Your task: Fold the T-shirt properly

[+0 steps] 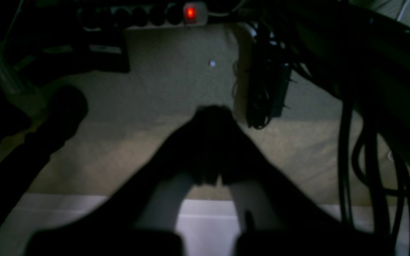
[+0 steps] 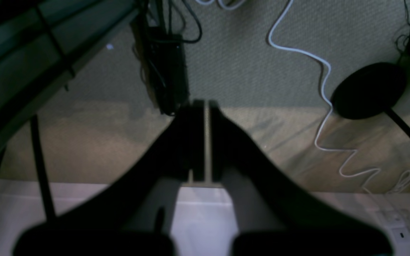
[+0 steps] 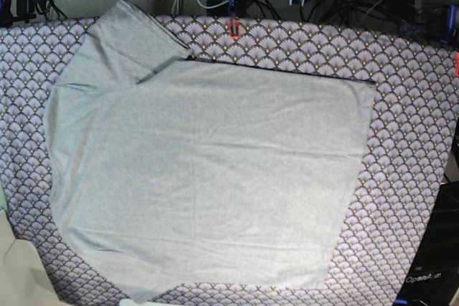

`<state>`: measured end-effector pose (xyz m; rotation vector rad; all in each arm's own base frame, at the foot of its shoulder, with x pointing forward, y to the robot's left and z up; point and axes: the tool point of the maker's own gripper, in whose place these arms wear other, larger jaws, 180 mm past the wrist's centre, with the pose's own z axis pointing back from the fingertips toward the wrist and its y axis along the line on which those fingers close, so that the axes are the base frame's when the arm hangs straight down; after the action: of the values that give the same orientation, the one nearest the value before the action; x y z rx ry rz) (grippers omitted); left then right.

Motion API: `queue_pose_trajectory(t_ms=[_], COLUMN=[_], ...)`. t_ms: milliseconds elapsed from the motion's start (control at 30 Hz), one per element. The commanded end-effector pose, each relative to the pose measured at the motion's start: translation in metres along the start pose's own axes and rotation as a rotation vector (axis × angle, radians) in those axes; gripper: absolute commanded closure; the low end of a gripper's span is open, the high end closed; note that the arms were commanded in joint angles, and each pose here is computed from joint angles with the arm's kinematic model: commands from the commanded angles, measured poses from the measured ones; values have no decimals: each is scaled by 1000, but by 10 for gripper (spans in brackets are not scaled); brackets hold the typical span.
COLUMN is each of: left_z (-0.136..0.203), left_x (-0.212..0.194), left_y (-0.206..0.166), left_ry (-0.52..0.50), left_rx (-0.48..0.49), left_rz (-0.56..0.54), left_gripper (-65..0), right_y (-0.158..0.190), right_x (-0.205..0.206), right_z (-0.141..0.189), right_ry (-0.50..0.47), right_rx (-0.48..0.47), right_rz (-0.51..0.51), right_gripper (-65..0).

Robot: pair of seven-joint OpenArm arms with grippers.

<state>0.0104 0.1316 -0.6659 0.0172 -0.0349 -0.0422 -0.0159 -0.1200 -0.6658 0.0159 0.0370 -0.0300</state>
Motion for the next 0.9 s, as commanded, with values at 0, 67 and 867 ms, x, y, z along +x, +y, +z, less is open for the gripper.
queue_pose_trajectory(t_ms=[0, 67, 867], left_z=[0, 0, 2], left_x=[0, 0, -19], left_y=[1, 1, 10], left_ry=[4, 4, -62], left_rx=[4, 4, 10], left_rz=[-8, -8, -12], left_gripper=[0, 0, 0], right_y=[-1, -1, 0], right_x=[-3, -3, -30], right_z=[0, 0, 2], right_ry=[11, 11, -99], right_rx=[-14, -14, -13], right_rz=[-5, -5, -4], right_gripper=[0, 0, 0])
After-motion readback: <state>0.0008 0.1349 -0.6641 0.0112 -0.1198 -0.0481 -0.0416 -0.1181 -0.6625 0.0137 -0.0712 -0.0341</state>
